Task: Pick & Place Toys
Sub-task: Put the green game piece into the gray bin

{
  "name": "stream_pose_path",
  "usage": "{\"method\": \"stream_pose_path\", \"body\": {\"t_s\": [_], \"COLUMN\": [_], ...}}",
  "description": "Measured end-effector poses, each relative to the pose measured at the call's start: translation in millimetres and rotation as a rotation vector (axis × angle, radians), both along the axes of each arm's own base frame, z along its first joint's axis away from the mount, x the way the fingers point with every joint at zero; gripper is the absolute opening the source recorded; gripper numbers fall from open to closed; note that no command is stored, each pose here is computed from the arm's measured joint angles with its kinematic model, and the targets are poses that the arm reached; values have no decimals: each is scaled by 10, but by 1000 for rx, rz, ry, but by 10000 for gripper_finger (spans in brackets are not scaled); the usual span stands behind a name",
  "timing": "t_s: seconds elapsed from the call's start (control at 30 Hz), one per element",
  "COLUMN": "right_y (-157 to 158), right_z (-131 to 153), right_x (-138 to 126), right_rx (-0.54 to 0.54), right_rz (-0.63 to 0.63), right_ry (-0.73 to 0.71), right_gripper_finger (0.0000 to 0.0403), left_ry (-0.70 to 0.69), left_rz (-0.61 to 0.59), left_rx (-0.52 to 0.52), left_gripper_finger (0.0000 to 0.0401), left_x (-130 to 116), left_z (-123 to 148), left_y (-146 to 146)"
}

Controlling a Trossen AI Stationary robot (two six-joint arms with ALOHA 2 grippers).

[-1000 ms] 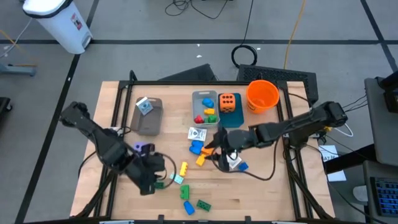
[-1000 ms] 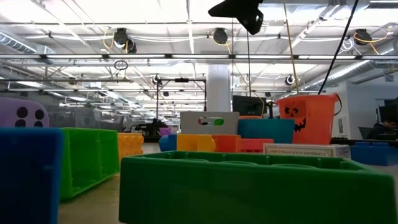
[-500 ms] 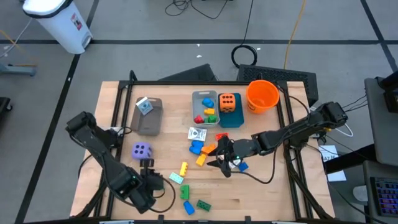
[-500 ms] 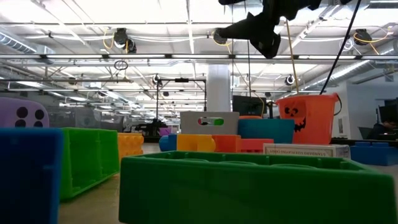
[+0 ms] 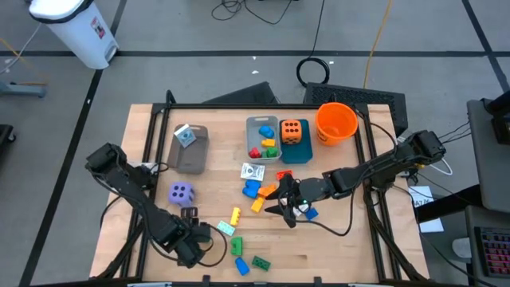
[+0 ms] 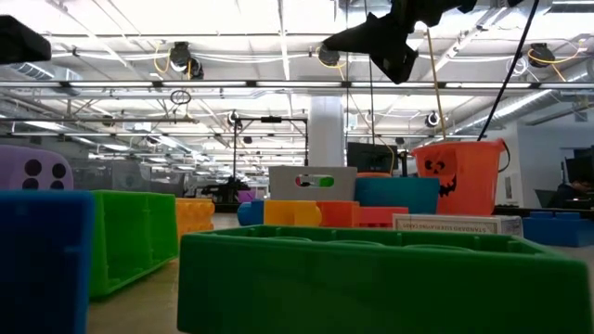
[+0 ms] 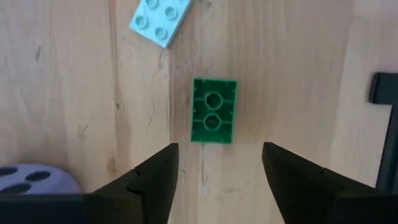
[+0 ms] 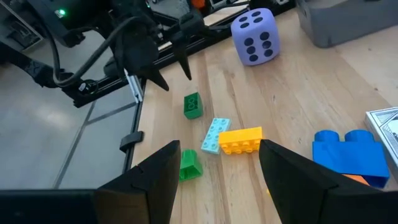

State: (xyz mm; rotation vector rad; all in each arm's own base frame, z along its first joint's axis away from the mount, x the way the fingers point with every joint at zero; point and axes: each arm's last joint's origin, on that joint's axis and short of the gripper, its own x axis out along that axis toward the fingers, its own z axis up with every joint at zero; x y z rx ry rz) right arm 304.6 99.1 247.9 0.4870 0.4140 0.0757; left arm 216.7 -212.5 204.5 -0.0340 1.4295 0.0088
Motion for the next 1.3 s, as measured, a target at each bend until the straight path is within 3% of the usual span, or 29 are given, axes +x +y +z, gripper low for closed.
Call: {"method": "stream_pose_path", "body": {"t_s": [0.3, 0.83, 1.3], "right_y": [-2, -18, -112], "right_z": [-6, -5, -5], "right_x": [-2, 1, 30], "right_rx": [4, -14, -14], "right_rz": [-3, -52, -82], "right_ry": [7, 1, 1], "right_gripper_finger": [210, 210, 210], "left_ry": [-33, -95, -87], "left_rz": [-22, 17, 17], "left_rx": [-7, -66, -57], "left_gripper_finger": [286, 287, 272], "left_x": [-7, 14, -16], "left_z": [-183, -473, -532], "left_y": [34, 129, 157]}}
